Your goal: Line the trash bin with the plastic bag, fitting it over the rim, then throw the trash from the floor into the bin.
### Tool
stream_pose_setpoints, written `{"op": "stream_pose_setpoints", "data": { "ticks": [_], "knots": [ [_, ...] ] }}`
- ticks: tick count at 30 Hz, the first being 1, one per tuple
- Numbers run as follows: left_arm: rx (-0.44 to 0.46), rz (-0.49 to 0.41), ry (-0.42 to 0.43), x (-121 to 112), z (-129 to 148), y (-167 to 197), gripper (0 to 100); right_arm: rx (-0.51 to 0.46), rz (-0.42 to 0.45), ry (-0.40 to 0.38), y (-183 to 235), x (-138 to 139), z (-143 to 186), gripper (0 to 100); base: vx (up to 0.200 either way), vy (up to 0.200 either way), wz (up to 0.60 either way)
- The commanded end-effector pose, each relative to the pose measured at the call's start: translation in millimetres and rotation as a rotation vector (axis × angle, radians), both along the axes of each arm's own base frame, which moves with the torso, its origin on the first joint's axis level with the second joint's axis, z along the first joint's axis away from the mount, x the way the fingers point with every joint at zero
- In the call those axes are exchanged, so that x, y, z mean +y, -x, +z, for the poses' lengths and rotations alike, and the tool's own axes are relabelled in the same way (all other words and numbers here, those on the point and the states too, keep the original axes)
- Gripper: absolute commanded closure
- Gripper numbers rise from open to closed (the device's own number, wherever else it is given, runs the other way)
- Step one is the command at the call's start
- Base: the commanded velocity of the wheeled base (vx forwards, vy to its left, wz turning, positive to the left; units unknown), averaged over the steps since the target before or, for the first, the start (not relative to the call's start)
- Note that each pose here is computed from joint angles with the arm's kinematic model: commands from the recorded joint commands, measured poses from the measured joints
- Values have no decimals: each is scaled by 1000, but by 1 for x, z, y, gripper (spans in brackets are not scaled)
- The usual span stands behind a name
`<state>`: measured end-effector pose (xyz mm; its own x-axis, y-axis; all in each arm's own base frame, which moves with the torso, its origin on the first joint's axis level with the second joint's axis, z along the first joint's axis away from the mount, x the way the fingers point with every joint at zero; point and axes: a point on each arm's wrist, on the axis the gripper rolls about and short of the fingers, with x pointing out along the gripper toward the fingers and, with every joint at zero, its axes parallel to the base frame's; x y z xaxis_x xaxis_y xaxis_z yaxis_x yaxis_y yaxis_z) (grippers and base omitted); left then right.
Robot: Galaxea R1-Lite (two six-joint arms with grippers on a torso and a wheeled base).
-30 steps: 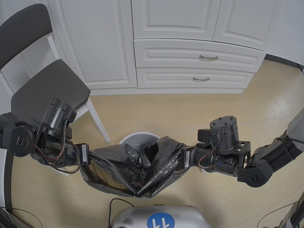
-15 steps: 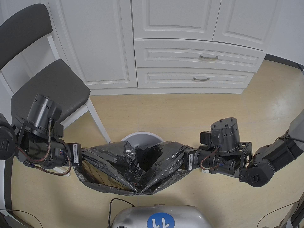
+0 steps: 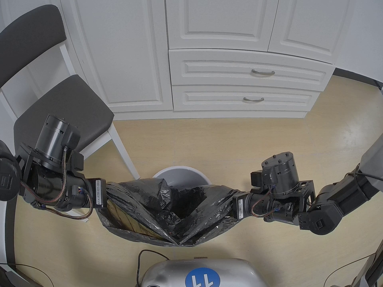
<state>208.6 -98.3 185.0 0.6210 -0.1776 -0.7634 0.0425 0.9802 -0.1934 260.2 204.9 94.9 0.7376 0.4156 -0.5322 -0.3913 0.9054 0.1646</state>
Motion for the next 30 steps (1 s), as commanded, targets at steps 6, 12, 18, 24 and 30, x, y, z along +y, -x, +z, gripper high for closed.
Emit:
{"op": "stream_pose_setpoints", "data": {
  "ticks": [6,12,18,24,30],
  "knots": [
    [30,-7,-16,-3,-8,-5,100,29,-4,30,-5,2,-14,100,0,0,0],
    [35,-6,-17,-4,-9,-6,100,16,11,57,-5,-1,-14,100,0,0,0],
    [42,-13,-23,-5,-11,-6,100,11,25,74,0,-3,-14,100,0,0,0],
    [41,-9,-21,-5,-10,-5,100,8,34,85,2,-5,-12,100,0,0,0],
    [37,-9,-22,-4,-8,-3,100,9,40,93,3,-5,-13,100,0,0,0]
  ]
}}
